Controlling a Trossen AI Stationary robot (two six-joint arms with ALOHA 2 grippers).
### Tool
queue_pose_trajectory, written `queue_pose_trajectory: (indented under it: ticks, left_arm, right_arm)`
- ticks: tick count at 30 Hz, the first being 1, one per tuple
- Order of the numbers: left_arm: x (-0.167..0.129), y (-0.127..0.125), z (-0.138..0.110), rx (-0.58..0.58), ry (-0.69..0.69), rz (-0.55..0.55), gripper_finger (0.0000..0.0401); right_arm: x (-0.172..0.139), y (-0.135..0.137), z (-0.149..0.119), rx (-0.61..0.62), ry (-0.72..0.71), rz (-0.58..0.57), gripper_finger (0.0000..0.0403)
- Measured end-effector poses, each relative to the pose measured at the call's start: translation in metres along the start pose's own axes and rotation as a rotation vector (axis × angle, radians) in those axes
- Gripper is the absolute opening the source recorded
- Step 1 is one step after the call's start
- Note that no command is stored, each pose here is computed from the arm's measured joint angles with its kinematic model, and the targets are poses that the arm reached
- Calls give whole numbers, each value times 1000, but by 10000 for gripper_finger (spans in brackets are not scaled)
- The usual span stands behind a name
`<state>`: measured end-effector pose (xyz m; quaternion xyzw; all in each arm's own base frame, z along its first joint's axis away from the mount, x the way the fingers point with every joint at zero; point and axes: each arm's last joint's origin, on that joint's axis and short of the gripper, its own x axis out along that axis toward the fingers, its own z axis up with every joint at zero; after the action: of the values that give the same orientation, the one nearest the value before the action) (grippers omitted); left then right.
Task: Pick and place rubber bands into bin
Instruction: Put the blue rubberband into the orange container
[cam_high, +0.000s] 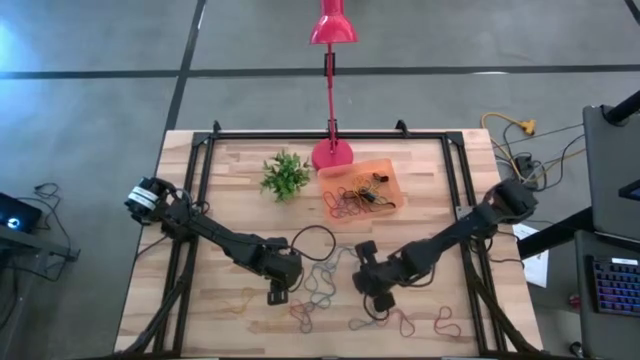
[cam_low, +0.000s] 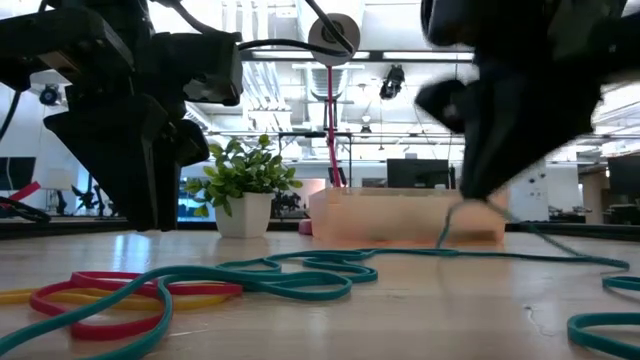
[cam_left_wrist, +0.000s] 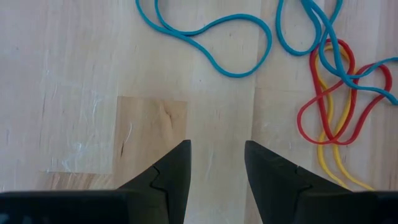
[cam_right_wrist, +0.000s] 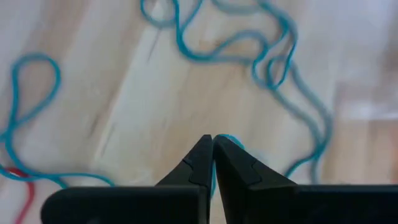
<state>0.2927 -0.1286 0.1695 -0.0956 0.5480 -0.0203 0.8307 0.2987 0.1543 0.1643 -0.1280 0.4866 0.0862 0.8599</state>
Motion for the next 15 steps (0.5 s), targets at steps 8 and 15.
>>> queue_pose_trajectory:
  ticks: [8,15]
  left_arm:
    - [0,0,0,0,0,0,134]
    - [0,0,0,0,-1,-1,134]
  right_arm:
    - [-30,2,19,-76,56,-268,8]
    - [-46,-1,26,-101,76,-453,8]
